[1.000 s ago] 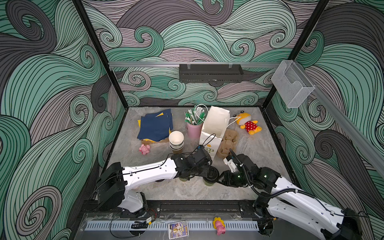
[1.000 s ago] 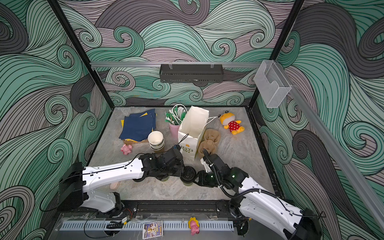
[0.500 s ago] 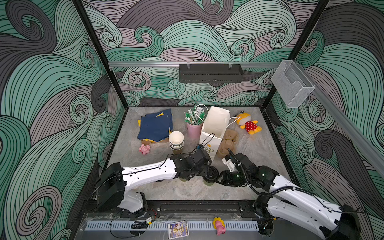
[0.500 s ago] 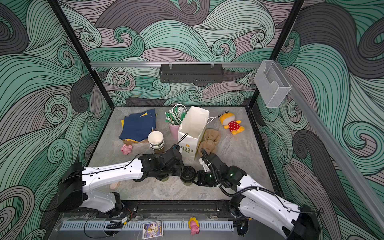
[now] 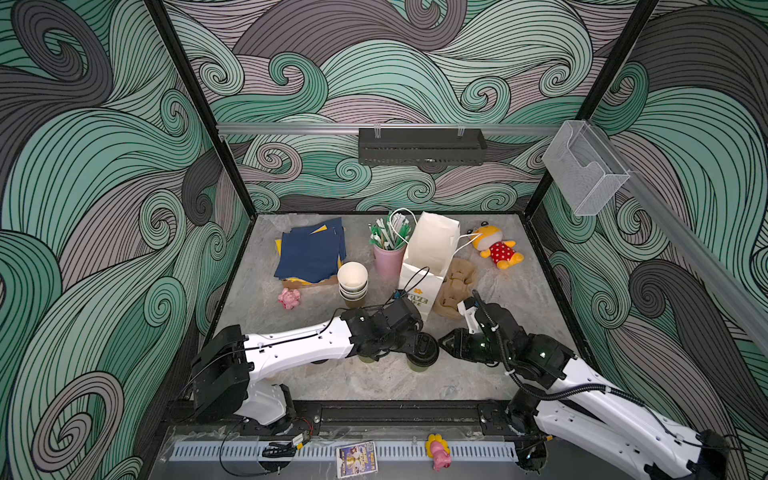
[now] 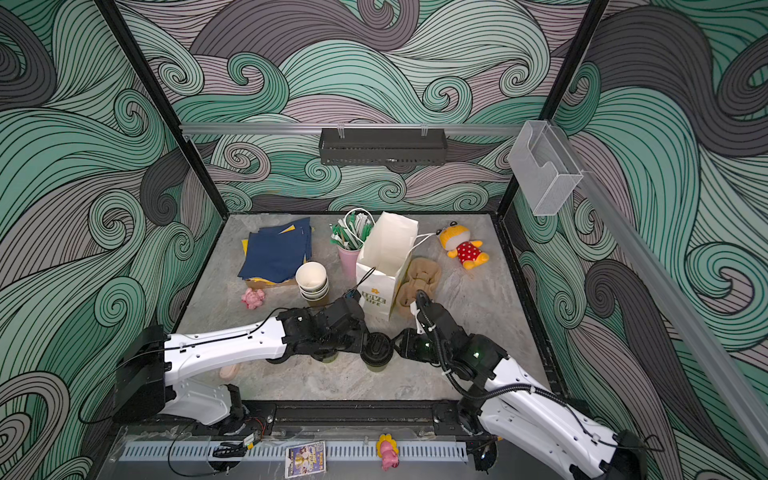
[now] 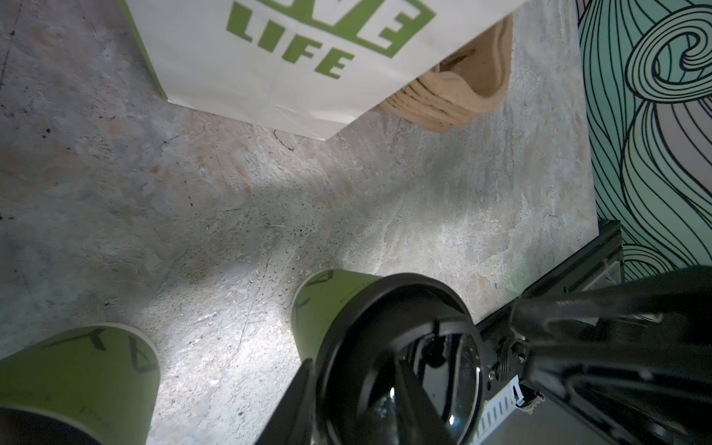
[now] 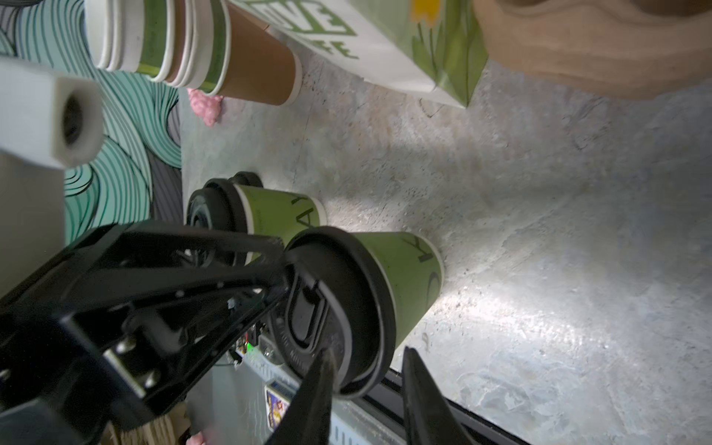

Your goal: Pack the takeout coffee

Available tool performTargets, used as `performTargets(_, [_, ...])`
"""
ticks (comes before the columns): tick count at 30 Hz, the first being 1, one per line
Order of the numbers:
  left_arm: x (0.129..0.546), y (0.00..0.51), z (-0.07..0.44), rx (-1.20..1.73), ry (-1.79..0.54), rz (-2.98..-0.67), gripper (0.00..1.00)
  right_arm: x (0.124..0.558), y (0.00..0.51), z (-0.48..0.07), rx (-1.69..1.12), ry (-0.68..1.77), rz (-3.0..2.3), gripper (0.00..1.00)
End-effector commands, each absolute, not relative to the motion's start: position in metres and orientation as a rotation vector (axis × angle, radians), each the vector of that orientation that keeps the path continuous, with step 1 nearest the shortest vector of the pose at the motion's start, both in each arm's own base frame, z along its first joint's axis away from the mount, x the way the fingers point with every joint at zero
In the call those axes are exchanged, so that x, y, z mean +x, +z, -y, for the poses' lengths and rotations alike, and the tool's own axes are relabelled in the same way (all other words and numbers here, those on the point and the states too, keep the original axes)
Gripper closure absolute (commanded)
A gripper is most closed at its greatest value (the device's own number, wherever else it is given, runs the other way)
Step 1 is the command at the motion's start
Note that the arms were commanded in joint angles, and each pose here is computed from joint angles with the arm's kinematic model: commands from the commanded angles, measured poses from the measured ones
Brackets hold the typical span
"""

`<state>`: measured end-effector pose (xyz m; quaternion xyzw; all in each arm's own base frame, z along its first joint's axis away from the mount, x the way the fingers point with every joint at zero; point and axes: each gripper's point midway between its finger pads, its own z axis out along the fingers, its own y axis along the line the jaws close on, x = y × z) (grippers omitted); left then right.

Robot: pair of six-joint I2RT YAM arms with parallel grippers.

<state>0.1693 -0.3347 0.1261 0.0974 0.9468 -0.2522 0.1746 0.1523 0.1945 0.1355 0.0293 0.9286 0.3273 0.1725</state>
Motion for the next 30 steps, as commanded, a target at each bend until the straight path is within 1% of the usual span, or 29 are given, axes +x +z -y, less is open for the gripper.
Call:
performTargets(1, [0.154,0.104,0.318,0.328,-0.624,-2.772,0.66,0.17,0.14,-0.193,0.187,0.904,-2.579,0.72])
performTargets(8, [0.153,0.104,0.318,0.339,-0.623,-2.774,0.67,0.166,0.125,-0.205,0.179,0.949,-2.643,0.74])
performTargets(19, [0.151,0.101,0.318,0.344,-0.611,-2.783,0.68,0.155,0.097,-0.194,0.228,0.865,-2.739,0.81])
performTargets(30, [0.149,0.097,0.314,0.354,-0.571,-2.795,0.68,0.127,0.059,-0.171,0.247,0.74,-2.893,0.83])
